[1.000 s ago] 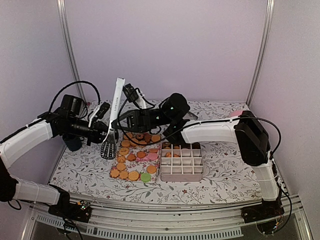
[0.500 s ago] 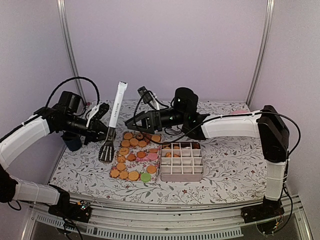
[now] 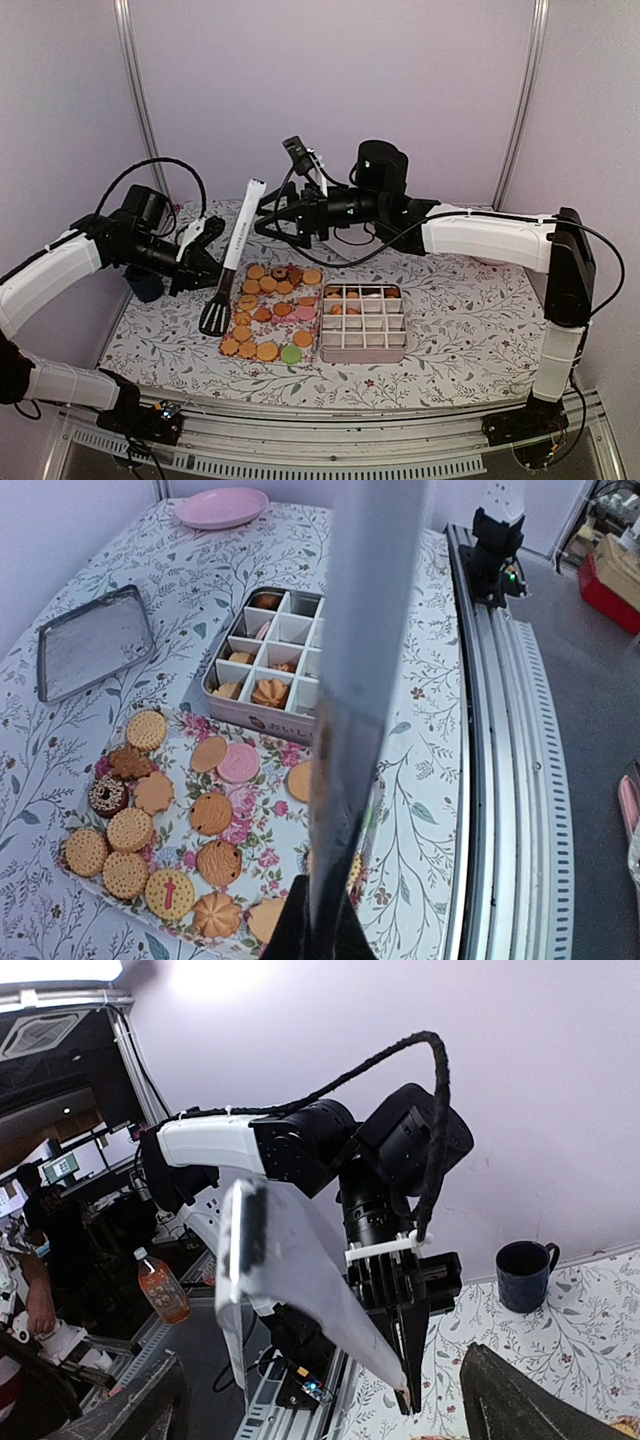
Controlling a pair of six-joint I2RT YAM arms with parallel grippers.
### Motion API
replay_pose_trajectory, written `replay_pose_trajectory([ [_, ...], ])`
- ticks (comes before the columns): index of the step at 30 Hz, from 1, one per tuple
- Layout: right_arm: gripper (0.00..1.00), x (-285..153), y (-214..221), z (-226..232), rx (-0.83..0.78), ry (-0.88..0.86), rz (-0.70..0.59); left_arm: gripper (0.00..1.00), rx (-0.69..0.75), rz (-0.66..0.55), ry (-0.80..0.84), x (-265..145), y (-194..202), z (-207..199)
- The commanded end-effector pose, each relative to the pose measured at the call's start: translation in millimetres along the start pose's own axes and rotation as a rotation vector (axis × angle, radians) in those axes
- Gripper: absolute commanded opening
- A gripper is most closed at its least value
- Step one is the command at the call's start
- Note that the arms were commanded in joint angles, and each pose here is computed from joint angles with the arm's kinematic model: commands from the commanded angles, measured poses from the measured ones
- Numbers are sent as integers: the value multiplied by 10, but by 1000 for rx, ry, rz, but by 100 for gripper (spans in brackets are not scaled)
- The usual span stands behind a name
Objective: Pack the cookies
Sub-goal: Pass from the right arm to the left, then pass from the left arm to the right
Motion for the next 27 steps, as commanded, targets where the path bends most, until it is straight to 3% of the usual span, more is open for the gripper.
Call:
replay_pose_trajectory([
  [1,92,139,-56,72,-53,-32,27,0,8,20,30,63,32,-49],
  [9,74,300,131,57,-51,-44,102,0,13,55,36,120,101,-50],
  [27,43,434,478,88,-60,-31,248,0,12,61,40,93,35,-47],
])
Point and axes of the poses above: each gripper's point midway between its finger pads, its own x axis out along the fingers, its own z axis along the line the jaws close on, y = z × x, the point moved 3 cm from there along -x, back along the fingers, and after that the axes turned 7 degrees about -x, right-handed, at the moved point
